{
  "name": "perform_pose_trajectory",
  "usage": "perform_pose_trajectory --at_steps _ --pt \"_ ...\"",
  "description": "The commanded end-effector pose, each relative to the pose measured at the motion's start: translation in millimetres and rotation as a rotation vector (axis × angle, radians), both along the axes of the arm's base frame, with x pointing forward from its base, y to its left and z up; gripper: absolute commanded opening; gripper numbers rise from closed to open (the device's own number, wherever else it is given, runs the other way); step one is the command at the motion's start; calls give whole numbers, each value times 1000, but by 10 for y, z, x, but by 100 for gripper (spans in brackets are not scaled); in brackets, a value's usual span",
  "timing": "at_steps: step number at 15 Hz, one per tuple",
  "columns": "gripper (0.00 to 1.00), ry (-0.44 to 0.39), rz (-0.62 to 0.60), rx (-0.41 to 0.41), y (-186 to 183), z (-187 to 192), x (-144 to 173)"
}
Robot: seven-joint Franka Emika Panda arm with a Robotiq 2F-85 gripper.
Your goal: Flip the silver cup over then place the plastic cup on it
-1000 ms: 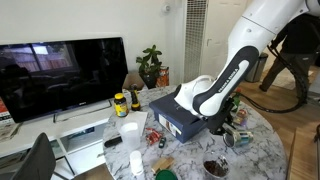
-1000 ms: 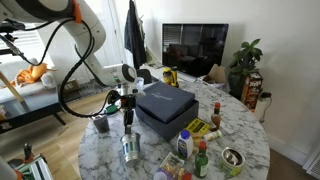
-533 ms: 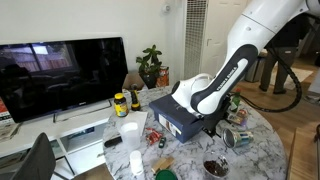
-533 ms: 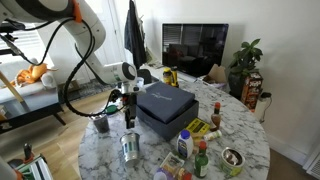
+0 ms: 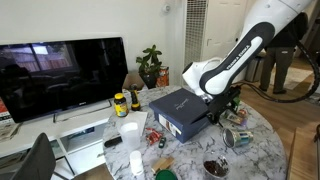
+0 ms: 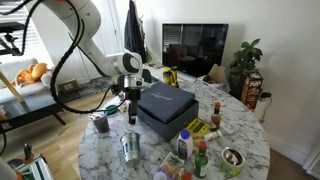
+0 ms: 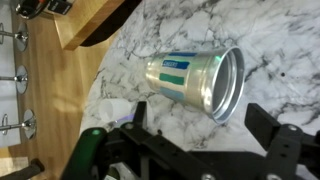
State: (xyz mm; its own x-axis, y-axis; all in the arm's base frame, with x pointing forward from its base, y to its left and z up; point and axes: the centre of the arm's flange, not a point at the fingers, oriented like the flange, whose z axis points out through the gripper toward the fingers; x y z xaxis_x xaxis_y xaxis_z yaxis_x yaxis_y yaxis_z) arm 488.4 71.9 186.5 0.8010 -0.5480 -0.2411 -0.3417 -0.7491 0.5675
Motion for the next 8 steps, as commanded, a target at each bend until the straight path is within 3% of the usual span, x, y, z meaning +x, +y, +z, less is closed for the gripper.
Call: perform_pose_trajectory --at_steps 1,8 --pt "100 -34 -142 72 -493 382 -565" --pt "100 -149 -493 178 -1129 198 -1021"
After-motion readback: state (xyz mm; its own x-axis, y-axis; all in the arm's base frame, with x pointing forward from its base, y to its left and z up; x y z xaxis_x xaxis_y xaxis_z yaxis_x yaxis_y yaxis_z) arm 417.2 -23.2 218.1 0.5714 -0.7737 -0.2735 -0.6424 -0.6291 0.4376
